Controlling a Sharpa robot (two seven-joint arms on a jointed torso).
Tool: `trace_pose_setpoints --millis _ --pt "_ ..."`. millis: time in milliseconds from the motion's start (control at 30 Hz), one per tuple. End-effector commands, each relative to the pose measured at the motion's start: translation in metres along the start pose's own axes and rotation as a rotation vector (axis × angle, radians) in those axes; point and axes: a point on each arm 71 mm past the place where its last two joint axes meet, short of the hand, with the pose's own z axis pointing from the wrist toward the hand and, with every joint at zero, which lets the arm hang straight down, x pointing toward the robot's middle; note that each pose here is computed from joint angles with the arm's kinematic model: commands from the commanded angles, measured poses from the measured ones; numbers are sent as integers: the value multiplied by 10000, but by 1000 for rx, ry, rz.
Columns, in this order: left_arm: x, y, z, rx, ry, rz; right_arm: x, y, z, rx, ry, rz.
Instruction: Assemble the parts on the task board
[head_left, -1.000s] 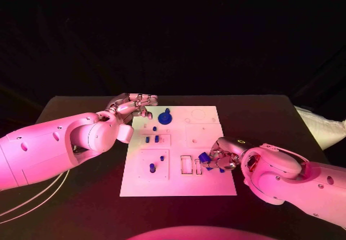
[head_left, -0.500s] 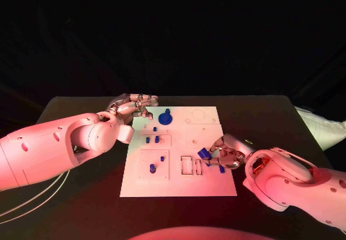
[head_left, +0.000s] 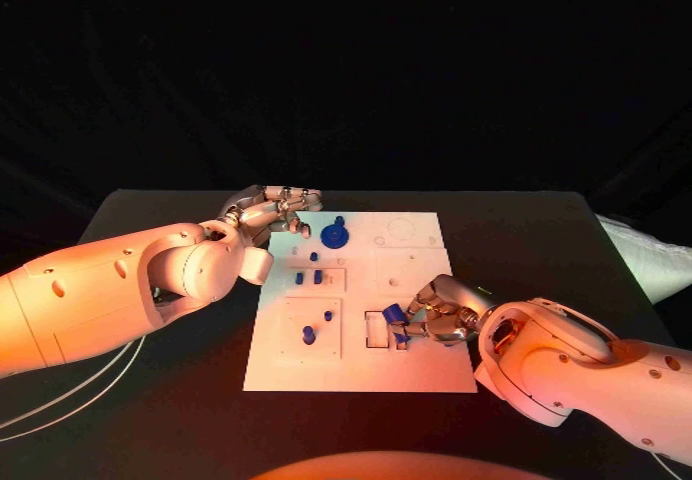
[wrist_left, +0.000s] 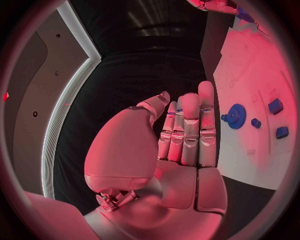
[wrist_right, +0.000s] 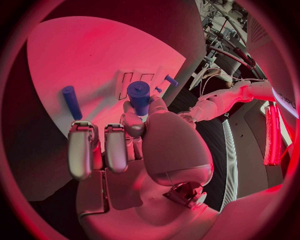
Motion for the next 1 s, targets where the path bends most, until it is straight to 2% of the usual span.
trace_pose_setpoints --millis 33,267,633,1000 --pt "36 -6 5 4 21 -10 77 31 10 12 84 -36" --pt "52 -5 11 3 25 -11 112 83 61 13 89 -43" --pt "66 -3 13 1 27 -11 111 132 137 -3 47 -71" --pt "79 -3 17 0 32 -12 114 153 150 -17 44 -99"
